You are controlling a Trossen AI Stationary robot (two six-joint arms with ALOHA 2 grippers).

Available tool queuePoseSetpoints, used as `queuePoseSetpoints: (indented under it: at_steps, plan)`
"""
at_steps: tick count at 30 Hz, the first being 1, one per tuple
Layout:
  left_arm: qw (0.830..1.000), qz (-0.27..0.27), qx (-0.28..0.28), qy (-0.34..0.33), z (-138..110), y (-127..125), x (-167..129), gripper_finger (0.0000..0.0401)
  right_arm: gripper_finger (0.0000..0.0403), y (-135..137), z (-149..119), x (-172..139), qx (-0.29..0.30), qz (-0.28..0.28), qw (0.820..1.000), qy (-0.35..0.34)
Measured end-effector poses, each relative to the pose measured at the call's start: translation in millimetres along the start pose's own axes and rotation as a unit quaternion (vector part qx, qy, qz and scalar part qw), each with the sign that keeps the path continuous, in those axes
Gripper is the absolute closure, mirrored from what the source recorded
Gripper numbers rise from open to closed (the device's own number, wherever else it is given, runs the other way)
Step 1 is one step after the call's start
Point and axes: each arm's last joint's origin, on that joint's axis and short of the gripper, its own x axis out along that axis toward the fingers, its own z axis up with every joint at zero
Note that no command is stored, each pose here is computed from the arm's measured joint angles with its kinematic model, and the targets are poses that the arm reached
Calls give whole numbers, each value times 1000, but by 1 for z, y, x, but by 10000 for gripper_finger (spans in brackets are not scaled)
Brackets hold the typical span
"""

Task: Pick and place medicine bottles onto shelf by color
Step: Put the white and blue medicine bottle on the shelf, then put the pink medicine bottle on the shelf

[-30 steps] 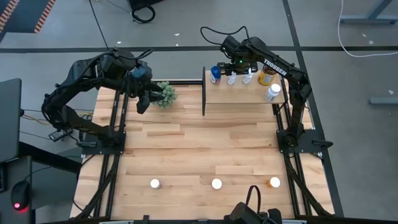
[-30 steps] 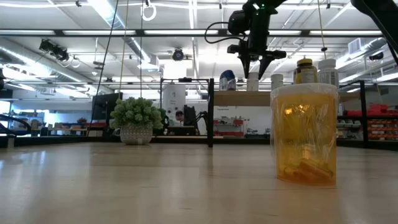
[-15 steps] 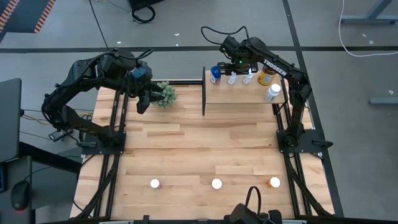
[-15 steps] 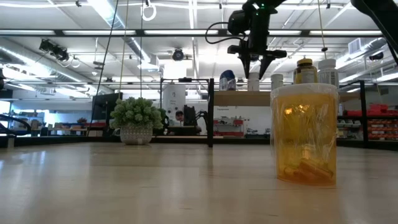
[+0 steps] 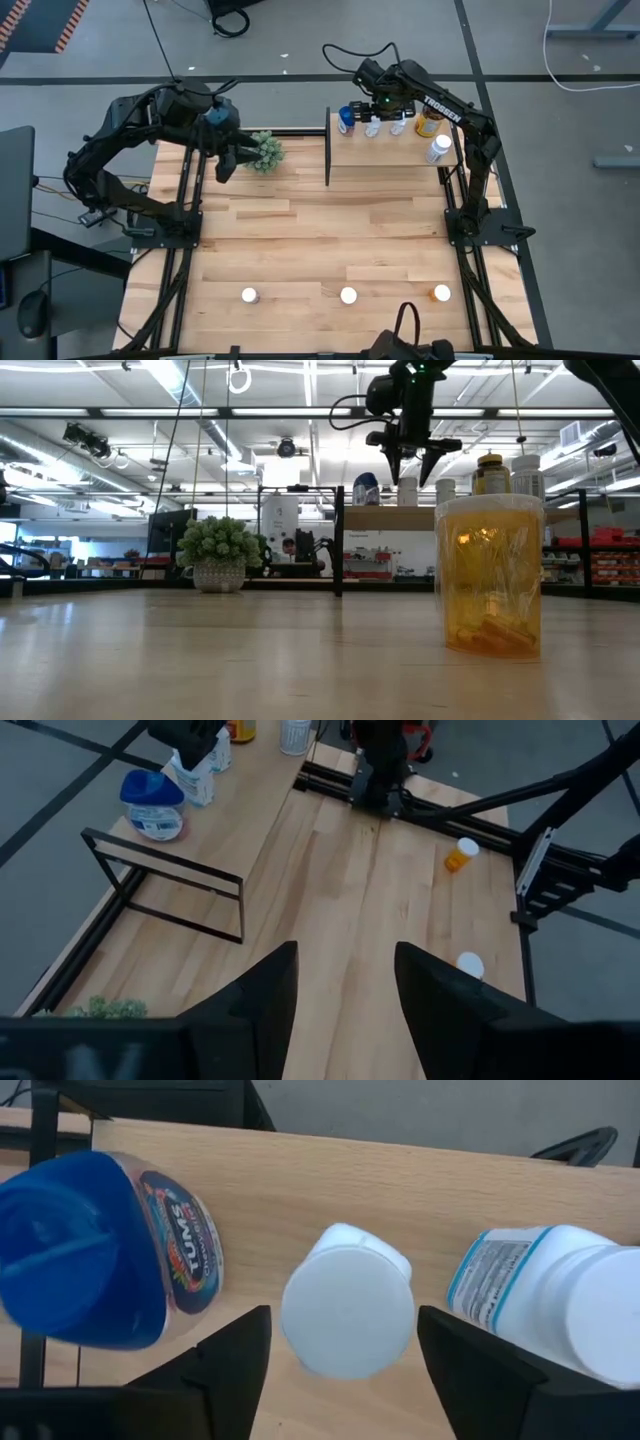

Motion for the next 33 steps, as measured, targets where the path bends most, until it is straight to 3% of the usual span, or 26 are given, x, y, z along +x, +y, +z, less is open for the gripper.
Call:
queuePoseSetpoints:
  at_steps: [9,18,23,28,33]
  plan:
    - [1000,0,-23,0,0,0,-1,227,137,8,-17,-5,-29,-11,999,25]
    - [999,-11,-32,3,-1,-5,0,227,137,34,-53,-13,-70,-2,997,34]
    - [999,-20,-25,5,-2,-10,0,228,137,53,-85,-21,-103,22,993,56]
    - [1000,-17,-19,5,-2,-11,1,223,137,76,-133,-34,-160,58,982,86]
    - [999,10,-44,10,-4,-9,-1,219,137,94,-185,-49,-233,78,968,43]
